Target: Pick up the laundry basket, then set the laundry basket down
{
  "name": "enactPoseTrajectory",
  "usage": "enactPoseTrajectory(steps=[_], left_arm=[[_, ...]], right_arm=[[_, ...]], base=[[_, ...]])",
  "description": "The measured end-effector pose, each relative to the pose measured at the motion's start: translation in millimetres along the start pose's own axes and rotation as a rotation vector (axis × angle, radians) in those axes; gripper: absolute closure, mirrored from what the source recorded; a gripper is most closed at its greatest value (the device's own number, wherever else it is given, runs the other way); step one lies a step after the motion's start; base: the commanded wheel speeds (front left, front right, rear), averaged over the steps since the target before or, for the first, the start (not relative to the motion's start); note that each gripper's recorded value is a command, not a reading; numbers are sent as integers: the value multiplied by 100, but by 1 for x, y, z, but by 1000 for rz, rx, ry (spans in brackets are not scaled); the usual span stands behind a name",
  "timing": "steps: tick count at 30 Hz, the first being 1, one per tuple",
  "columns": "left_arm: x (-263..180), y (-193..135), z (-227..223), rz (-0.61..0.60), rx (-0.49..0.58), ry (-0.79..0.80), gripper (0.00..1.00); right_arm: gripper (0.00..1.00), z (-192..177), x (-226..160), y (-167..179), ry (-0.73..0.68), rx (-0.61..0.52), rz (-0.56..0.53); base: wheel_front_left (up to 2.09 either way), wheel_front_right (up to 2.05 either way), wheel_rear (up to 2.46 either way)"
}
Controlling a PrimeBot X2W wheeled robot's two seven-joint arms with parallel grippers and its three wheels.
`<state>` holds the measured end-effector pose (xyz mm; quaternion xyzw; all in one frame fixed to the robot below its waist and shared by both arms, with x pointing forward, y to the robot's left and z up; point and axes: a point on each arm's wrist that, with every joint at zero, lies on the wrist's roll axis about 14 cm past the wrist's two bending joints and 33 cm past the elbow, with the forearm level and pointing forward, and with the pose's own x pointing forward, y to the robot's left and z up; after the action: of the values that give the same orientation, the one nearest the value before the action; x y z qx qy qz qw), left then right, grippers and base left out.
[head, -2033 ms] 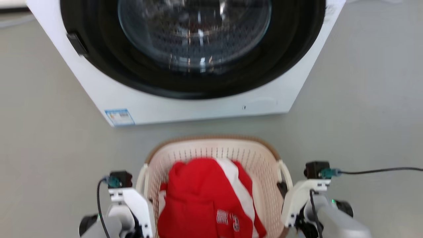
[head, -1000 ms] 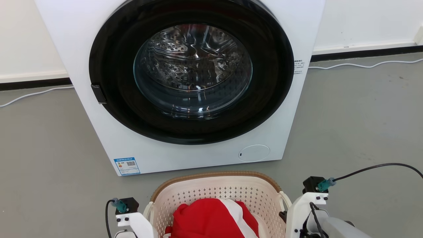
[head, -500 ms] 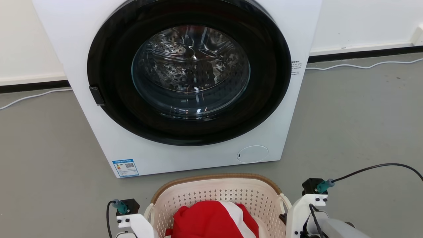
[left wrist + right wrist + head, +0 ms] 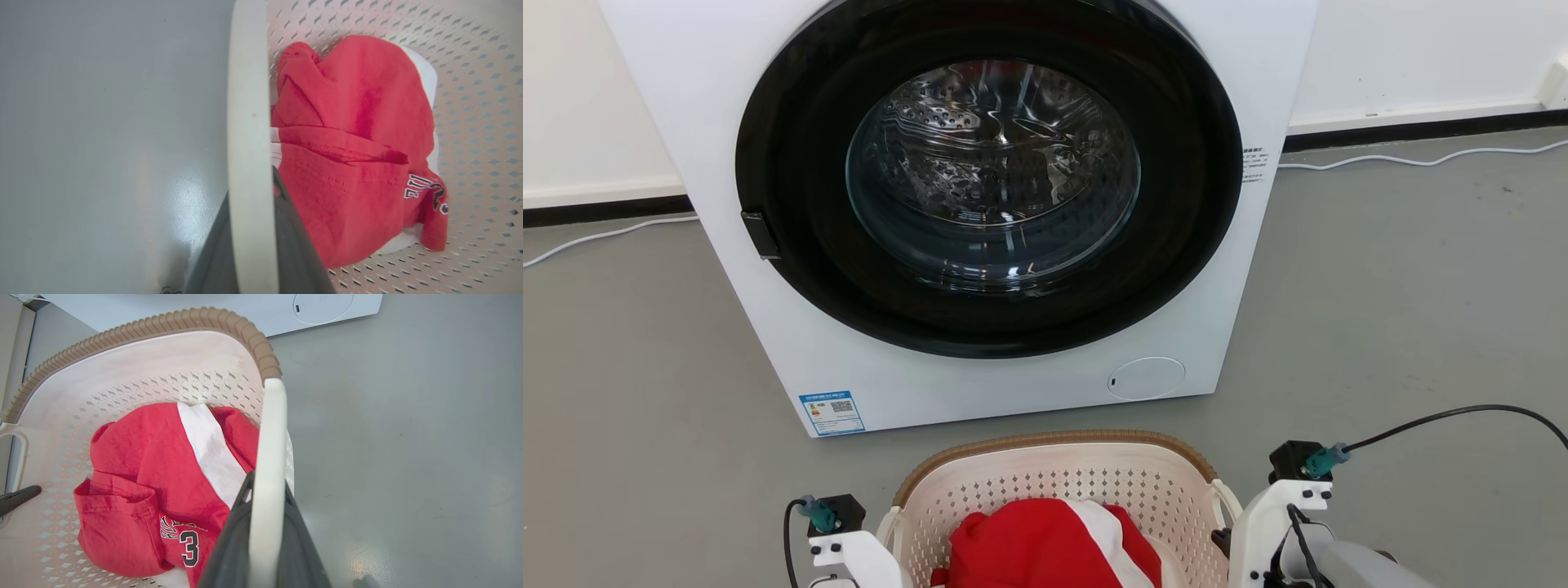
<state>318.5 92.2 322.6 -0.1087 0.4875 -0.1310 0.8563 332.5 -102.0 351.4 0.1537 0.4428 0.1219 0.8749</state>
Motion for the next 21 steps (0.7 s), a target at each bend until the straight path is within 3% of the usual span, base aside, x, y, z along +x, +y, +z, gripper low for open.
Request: enactPoseTrajectory(steps=[15,21], left_arm=[[7,1,-3,-1,-2,0,100],[15,2,11,-3,-1,-43,100]], right_arm=[[100,-3,6,-3,12,-21,2],[100,13,14,-3,-25,-42,5]], base=[[0,0,0],[0,0,0]])
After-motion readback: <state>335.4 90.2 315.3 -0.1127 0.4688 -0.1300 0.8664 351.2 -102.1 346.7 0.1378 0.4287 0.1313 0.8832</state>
